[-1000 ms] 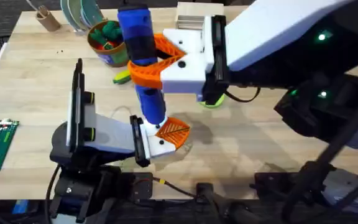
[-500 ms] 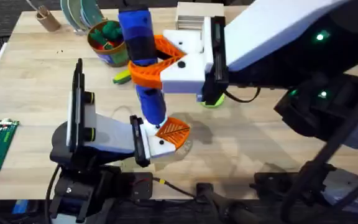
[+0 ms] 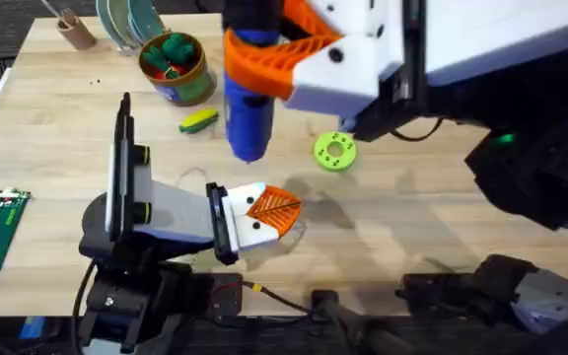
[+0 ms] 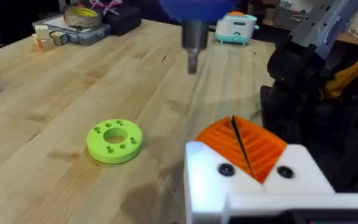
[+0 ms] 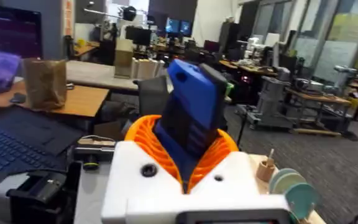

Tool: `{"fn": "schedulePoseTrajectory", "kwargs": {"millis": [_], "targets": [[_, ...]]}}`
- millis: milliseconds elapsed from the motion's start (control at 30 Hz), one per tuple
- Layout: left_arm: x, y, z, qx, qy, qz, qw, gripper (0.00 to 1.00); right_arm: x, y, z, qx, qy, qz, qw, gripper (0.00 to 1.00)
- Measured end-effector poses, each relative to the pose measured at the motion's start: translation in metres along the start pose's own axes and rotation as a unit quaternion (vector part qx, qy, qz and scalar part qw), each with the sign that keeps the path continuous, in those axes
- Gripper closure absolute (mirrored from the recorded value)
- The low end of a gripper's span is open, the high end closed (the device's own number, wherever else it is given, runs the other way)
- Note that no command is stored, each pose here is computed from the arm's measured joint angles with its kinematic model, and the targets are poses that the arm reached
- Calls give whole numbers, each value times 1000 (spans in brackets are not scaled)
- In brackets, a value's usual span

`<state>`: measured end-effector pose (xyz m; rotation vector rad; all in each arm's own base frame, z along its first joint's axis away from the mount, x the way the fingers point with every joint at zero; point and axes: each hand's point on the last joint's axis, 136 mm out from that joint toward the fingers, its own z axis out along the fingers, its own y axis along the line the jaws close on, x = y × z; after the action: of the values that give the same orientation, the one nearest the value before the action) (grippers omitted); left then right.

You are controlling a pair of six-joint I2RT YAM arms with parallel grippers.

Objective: Pick up the gripper from the table and insert it into the empty holder that is missing its gripper. Then pick up a screw, insert it into the mounting hole, and use the screwdriver to tighten it. Finally, clean up the table by picking up the vegetable and placing it into the bucket.

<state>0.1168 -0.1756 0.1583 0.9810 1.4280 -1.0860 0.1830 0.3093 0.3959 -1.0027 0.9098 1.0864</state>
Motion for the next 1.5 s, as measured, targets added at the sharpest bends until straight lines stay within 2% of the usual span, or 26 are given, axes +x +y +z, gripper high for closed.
{"fn": "schedulePoseTrajectory", "kwargs": {"millis": [333,467,567,667,733,867,1033,1167,1300,1500], "targets": [[0,0,0,0,0,0,1000,997,22,-14,-7,20,41,19,999,973],[0,0,0,0,0,0,1000,997,64,-43,-27,77,126,22,989,973],[0,0,0,-1,0,0,1000,997,93,-77,-52,143,190,-24,971,973],[0,0,0,-1,0,0,1000,997,107,-114,-76,207,237,-104,944,973],[0,0,0,-1,0,0,1000,997,115,-139,-96,246,275,-159,916,973],[0,0,0,-1,0,0,1000,997,137,-176,-135,295,354,-224,859,973],[0,0,0,-1,0,0,1000,997,194,-204,-185,301,480,-265,780,973],[0,1,0,-2,0,0,1000,997,244,-209,-216,262,575,-291,718,973],[0,1,0,-2,0,0,1000,997,280,-205,-236,226,627,-292,686,973],[0,1,0,-2,0,0,1000,997,306,-201,-244,193,656,-299,666,973]]}}
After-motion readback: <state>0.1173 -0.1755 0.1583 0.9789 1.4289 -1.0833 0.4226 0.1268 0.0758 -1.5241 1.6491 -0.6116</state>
